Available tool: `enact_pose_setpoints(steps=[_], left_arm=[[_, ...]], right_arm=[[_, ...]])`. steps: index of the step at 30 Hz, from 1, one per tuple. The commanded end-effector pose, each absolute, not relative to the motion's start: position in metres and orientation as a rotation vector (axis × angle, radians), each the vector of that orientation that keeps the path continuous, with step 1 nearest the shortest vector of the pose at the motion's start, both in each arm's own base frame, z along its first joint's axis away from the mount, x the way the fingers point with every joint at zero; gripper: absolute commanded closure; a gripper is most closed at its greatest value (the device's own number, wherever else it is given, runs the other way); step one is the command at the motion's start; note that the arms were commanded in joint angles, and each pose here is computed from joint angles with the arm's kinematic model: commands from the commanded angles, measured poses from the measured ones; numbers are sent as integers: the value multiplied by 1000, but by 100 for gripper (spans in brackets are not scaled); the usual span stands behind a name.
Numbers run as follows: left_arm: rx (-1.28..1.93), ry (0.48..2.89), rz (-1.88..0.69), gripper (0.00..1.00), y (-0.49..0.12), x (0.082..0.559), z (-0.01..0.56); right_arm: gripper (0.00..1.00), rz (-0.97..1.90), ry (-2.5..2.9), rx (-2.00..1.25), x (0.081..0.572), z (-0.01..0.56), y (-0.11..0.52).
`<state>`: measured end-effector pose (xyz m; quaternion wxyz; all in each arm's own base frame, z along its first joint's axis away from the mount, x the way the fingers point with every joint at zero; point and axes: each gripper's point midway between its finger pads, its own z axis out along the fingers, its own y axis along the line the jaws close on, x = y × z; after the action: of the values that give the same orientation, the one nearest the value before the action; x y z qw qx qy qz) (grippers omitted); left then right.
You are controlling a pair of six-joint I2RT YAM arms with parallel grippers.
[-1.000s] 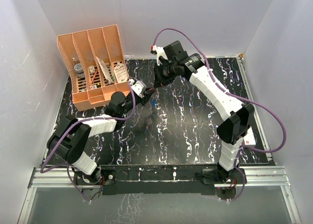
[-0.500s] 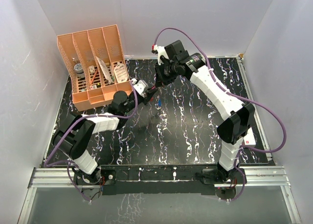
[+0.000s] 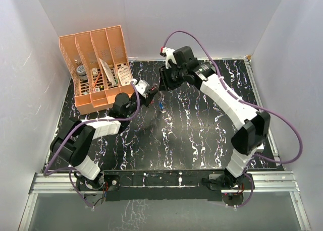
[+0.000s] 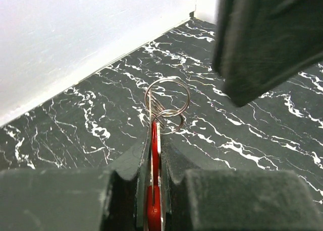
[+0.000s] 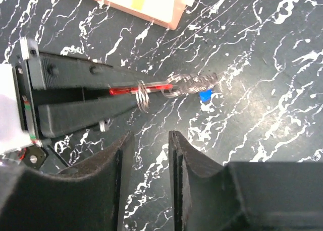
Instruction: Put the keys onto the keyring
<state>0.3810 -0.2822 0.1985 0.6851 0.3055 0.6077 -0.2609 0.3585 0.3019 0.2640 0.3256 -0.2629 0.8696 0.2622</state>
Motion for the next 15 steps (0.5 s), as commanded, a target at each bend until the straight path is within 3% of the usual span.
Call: enact_pose_setpoints(steps=[1, 3, 15], left_arm=[[563, 1294, -643, 100, -271, 371, 244], [533, 1303, -670, 100, -270, 367, 249], [427, 1448, -863, 100, -284, 364, 272]], right_arm=[[66, 739, 1918, -537, 373, 347, 302], [62, 758, 1857, -509, 370, 356, 300], [60, 848, 1695, -498, 356, 355, 304]])
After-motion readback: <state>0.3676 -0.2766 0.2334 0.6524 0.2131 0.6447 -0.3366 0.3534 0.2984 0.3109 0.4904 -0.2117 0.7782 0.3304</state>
